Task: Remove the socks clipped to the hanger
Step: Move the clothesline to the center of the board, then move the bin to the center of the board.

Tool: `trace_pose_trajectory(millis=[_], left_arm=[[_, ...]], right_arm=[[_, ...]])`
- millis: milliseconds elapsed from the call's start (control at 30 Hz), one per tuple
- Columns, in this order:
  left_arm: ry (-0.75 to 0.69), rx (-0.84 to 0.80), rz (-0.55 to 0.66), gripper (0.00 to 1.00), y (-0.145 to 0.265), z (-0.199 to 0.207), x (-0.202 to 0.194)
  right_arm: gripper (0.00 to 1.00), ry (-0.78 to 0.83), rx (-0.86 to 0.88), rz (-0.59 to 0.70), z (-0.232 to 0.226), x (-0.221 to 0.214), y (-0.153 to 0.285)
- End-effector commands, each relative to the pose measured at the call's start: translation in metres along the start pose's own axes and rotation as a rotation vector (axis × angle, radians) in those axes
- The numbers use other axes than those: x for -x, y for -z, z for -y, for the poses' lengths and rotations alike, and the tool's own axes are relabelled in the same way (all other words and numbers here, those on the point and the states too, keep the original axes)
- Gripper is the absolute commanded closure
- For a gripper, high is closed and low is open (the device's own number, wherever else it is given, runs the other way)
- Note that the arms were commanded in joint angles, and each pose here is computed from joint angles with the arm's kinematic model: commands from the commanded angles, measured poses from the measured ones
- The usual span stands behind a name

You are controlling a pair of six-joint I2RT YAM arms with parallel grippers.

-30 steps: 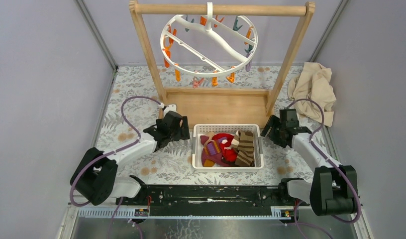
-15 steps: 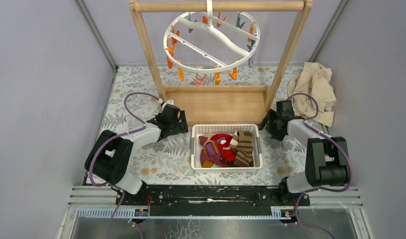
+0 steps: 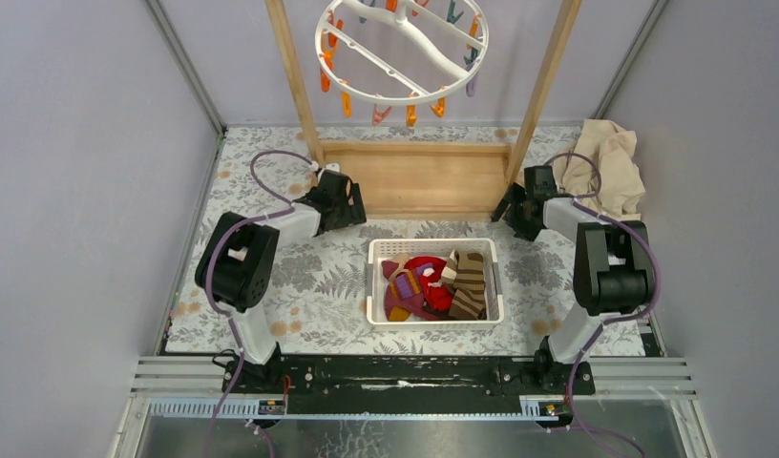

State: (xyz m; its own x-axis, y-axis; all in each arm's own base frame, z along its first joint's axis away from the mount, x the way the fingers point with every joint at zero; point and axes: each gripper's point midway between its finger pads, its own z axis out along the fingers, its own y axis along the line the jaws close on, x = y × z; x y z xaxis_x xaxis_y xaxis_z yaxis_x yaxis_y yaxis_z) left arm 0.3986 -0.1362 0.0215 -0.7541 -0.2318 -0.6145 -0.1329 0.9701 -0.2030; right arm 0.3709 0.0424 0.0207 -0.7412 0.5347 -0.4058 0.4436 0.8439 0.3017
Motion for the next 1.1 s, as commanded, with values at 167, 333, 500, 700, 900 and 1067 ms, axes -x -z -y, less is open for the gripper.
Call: trace_pose_trajectory(millis=[167,333,500,700,900,1067], left_arm=[[-0.016,-0.064,0.178,0.05,-0.023,0.032,0.085],[-0.012,-0.060,0.177,0.05,-0.003,0.030,0.092],[0.024,-0.089,0.153,0.04,0.040,0.031,0.076],[-0.029,-0.153,0.133,0.04,0.099,0.050,0.051],[-0.092,-0.217,0.099,0.04,0.159,0.067,0.007],[-0.085,-0.214,0.093,0.04,0.185,0.056,-0.025]], right_arm=[[0.22,0.018,0.088,0.087,-0.038,0.054,-0.015],[0.23,0.052,0.088,0.138,-0.043,0.068,0.005],[0.23,0.088,0.098,0.200,-0.037,0.068,0.048],[0.27,0.131,0.137,0.230,-0.027,0.042,0.101],[0.30,0.155,0.164,0.225,-0.016,0.006,0.139],[0.32,0.205,0.214,0.182,-0.019,-0.029,0.154]])
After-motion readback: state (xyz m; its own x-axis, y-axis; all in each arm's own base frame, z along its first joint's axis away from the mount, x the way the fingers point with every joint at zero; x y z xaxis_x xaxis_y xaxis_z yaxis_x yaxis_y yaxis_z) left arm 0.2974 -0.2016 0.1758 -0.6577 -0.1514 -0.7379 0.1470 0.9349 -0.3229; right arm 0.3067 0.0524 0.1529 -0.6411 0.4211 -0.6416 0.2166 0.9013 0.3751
